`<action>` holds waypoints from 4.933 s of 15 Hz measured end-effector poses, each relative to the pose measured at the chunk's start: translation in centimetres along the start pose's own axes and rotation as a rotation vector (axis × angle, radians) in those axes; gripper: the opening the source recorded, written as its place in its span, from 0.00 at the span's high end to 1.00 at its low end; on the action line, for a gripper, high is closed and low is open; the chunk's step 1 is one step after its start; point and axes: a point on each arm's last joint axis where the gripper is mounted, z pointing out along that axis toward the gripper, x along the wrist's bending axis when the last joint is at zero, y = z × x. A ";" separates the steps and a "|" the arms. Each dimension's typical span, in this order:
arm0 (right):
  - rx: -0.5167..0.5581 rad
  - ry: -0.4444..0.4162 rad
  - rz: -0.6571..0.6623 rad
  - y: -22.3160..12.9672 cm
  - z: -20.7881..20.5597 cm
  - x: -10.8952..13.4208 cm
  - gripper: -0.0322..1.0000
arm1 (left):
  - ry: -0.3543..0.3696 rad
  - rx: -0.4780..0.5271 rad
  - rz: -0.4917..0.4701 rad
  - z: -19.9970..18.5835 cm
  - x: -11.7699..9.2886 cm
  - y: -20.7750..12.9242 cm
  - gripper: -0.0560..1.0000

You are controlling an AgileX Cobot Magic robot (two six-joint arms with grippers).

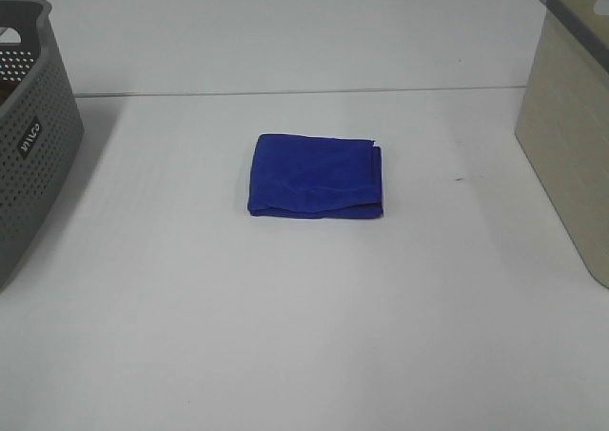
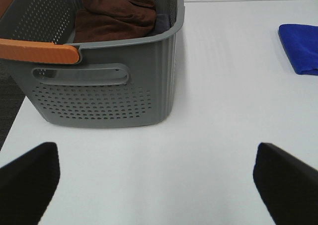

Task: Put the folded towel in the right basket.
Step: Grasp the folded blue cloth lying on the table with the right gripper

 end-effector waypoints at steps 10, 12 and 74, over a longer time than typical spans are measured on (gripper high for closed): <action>0.000 -0.006 -0.003 0.0 0.0 -0.1 0.02 | 0.000 0.000 0.000 0.0 0.0 0.0 0.01; 0.000 -0.006 -0.003 0.0 0.0 -0.1 0.02 | 0.000 0.000 0.000 0.0 0.0 0.0 0.01; 0.804 0.415 0.239 14.3 40.4 10.5 0.03 | 0.001 0.000 0.000 0.0 0.0 0.0 0.01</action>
